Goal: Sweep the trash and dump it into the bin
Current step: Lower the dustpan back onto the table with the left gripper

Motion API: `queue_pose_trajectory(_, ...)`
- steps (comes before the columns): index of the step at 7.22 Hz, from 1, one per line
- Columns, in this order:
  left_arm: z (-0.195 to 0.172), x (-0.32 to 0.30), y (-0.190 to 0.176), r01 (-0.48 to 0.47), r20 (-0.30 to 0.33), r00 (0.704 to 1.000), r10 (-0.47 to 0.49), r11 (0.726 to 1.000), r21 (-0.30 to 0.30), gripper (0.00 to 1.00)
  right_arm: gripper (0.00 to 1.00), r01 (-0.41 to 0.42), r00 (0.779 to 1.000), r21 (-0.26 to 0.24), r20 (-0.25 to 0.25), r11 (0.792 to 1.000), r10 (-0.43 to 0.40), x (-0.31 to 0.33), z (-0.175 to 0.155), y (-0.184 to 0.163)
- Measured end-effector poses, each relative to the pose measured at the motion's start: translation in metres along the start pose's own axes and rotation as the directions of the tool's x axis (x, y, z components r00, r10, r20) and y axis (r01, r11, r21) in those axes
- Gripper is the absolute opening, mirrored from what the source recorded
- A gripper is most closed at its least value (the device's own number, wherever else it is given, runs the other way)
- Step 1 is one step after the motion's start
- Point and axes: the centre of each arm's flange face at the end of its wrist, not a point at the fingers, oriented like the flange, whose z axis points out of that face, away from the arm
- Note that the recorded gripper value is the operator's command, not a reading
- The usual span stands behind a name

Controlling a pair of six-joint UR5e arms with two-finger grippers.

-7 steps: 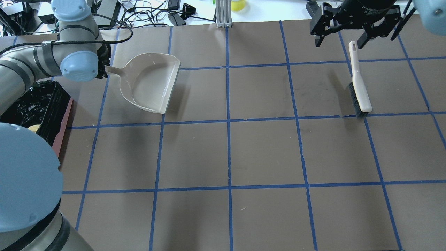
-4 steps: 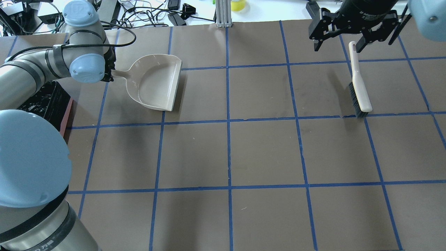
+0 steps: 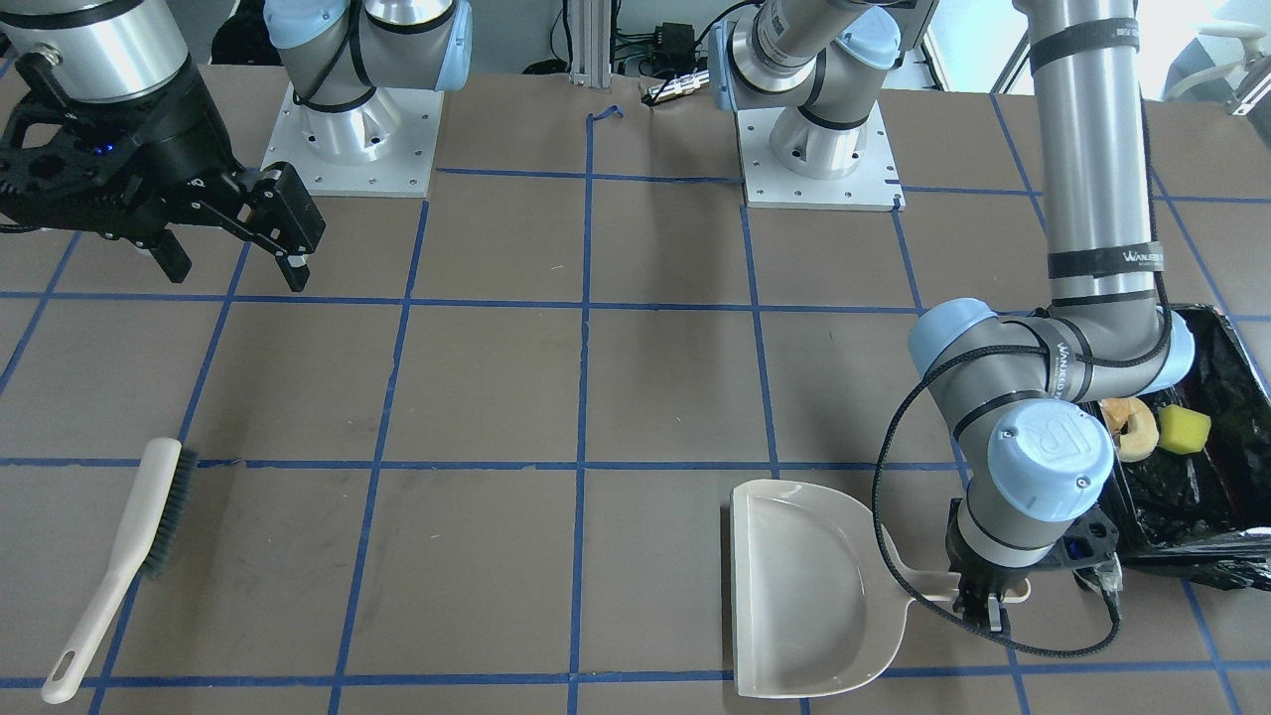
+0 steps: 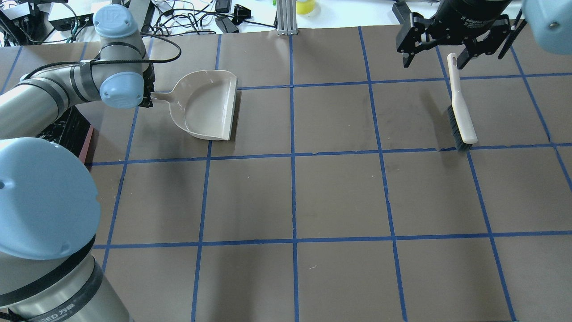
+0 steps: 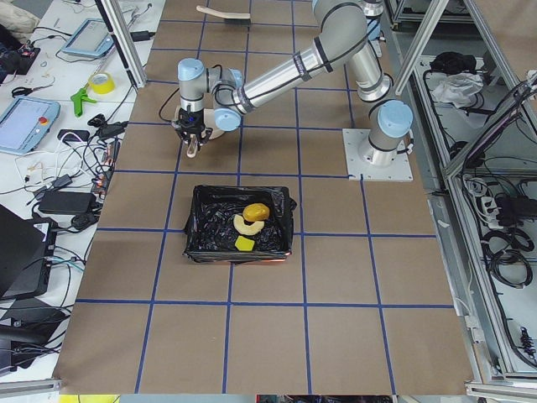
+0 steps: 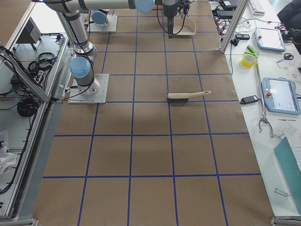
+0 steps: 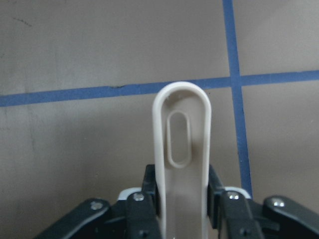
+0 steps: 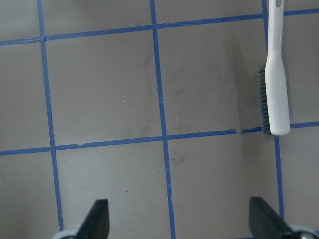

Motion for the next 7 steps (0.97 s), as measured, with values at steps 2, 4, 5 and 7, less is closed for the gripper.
queue_pose_trajectory(2, 0.0021, -0.0001, 0.0021, -0.002, 0.001, 1.000, 0.002, 1.000, 0.001, 0.00, 1.00, -0.001, 1.000, -0.008, 0.000, 1.000, 0.001, 0.0007, 0.0028, 0.0021)
queue_pose_trajectory(4, 0.0047, -0.0019, 0.0036, 0.022, 0.007, 1.000, -0.022, 1.000, -0.002, 0.07, 1.00, -0.001, 1.000, -0.011, 0.000, 1.000, 0.001, 0.0009, 0.0046, 0.0033)
queue_pose_trajectory(5, 0.0049, -0.0025, 0.0041, 0.033, 0.009, 0.999, -0.033, 0.999, -0.003, 0.27, 1.00, -0.001, 1.000, -0.012, -0.001, 1.000, 0.001, 0.0010, 0.0049, 0.0037)
queue_pose_trajectory(7, 0.0027, -0.0056, 0.0042, 0.036, 0.010, 0.999, -0.036, 0.999, -0.002, 1.00, 1.00, -0.001, 1.000, -0.013, -0.002, 1.000, 0.001, 0.0010, 0.0052, 0.0041)
